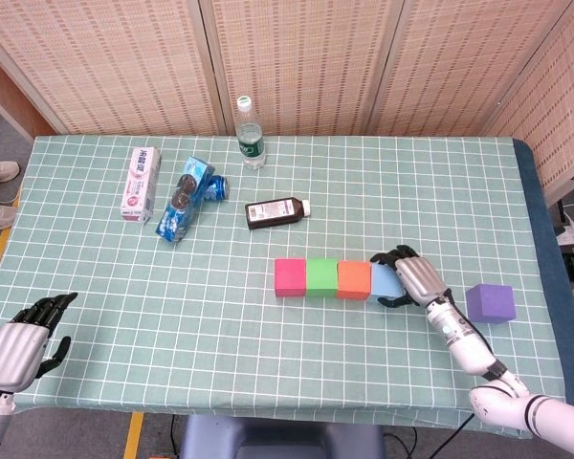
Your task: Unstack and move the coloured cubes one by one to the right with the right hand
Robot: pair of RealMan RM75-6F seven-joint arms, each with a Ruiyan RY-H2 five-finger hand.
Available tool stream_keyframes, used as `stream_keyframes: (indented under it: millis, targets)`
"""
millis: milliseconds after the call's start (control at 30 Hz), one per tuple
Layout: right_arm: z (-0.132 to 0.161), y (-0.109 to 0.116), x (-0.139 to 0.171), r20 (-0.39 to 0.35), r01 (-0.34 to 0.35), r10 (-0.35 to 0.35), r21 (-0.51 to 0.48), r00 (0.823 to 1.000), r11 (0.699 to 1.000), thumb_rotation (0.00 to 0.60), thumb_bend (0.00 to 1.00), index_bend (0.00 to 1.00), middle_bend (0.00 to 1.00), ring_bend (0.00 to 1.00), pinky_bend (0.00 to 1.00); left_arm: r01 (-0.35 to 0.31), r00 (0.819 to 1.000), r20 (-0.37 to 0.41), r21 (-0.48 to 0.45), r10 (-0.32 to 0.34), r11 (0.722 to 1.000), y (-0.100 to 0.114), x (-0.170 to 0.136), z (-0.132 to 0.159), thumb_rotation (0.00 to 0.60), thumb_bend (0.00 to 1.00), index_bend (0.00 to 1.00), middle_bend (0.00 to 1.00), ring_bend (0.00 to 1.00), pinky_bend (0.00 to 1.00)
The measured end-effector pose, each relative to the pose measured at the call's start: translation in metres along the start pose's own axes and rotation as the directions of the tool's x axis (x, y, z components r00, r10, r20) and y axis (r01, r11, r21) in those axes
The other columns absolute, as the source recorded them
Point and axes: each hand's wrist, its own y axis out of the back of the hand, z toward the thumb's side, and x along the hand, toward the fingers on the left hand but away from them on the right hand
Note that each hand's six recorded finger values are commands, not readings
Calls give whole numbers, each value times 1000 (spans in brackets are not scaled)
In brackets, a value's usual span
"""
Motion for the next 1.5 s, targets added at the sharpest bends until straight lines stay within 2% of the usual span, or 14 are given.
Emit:
stream_keyframes:
  millis: [167,300,400,500,567,633,733,833,933,1100,1233,1400,1500]
  targets:
    - [-7,12,3,8,93,-93,66,996,994,600,118,518,643,354,133,-7,1000,-6,-6,7,1000,1,-1,-2,600,470,130,188,200,387]
    - [-16,28,6,34,175,-181,141,983,974,600,118,518,643,354,133,-4,1000,-1,0,4,1000,0,0,0,600,471,129,188,200,387]
    - [-28,47,7,82,248,-270,216,959,944,600,117,508,643,354,132,1,1000,2,3,-1,1000,-1,0,1,600,470,130,188,200,387]
    - [-48,69,7,163,300,-351,272,922,914,600,116,457,635,318,109,4,1000,2,5,-4,1000,-1,1,1,600,470,129,188,200,387]
    - [-64,83,7,231,318,-385,279,894,906,600,116,358,546,213,62,7,1000,2,5,-7,1000,-2,1,1,600,470,129,188,200,388]
    - [-77,90,7,286,309,-378,260,880,915,600,116,274,412,95,45,9,1000,3,5,-9,1000,-2,2,2,600,471,129,189,200,388]
    - [-89,92,4,321,268,-327,216,889,939,600,116,162,264,4,18,10,1000,4,6,-11,1000,-3,2,2,600,470,129,189,200,387]
    - [-94,91,2,321,232,-278,176,905,957,600,116,75,106,0,0,13,1000,3,6,-13,1000,-3,2,2,600,470,129,189,201,388]
    - [-87,87,1,283,223,-262,162,923,961,600,116,59,45,0,0,9,1000,4,4,-9,1000,-2,1,2,600,470,129,188,200,388]
    - [-65,66,0,177,181,-200,118,964,976,600,117,59,33,0,0,3,1000,-1,2,-3,1000,-1,1,0,600,471,129,189,200,388]
    - [-37,37,5,61,93,-97,65,993,994,600,116,74,60,0,0,7,1000,-4,3,-7,1000,-2,1,0,600,471,129,189,200,388]
    - [-6,6,13,-56,-17,19,33,998,999,600,116,120,114,0,0,8,1000,3,6,-8,1000,-2,1,1,600,471,129,189,200,388]
    - [3,-3,13,-82,-60,61,15,995,998,600,116,121,120,0,0,7,1000,1,6,-7,1000,-2,1,1,600,471,129,189,200,388]
